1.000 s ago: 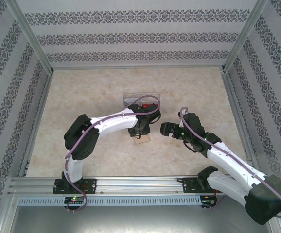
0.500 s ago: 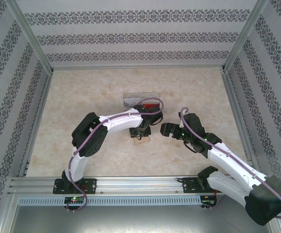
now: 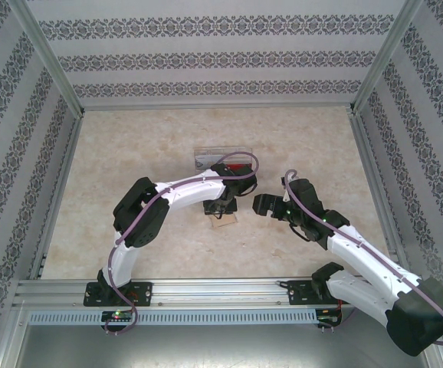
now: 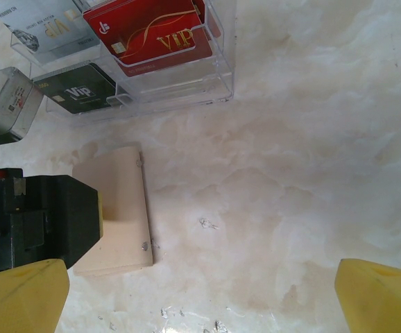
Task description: Take the credit cards out of the card holder
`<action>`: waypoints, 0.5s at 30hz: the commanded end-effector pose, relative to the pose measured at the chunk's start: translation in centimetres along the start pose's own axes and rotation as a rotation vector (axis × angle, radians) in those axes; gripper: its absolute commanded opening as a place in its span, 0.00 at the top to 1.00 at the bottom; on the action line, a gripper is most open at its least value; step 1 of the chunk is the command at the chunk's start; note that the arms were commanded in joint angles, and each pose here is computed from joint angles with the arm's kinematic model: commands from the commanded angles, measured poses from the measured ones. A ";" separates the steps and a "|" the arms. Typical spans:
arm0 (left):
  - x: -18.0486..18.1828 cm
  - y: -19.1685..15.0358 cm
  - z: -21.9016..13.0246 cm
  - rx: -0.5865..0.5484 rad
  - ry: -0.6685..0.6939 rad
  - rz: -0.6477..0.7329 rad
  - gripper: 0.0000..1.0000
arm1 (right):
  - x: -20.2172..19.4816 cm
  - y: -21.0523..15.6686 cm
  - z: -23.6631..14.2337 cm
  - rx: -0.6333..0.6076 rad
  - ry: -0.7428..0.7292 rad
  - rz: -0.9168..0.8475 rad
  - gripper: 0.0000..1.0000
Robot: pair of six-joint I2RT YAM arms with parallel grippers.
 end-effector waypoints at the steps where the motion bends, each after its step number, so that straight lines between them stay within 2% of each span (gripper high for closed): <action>1: 0.6 -0.5 1.9 0.057 0.051 0.023 0.58 | -0.4 -0.3 0.1 0.013 -0.007 0.009 0.02; 7: 0.7 -0.9 2.8 0.065 0.056 0.051 0.74 | -0.3 -0.2 0.2 0.023 0.003 0.011 0.02; 9: 1.0 -0.9 2.2 0.038 0.046 0.049 0.87 | 0.1 -0.1 0.3 0.035 0.020 0.010 0.02; 13: 1.4 -0.6 0.7 -0.015 0.002 0.060 0.98 | 0.6 0.1 0.7 0.061 0.045 0.014 0.02; 15: 1.5 -0.5 -0.2 -0.042 -0.034 0.077 1.00 | 1.2 0.1 1.1 0.080 0.056 0.011 0.02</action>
Point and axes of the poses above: each hand's point on the last joint's axis, 136 mm out from that joint toward the fingers, its own z axis out along the fingers, its own x axis along the line the jaws close on, y = z × x, the point moved 9 cm from there along -z, back along the fingers, and after that the axes turned 7 degrees about z, right-handed, at the moved point
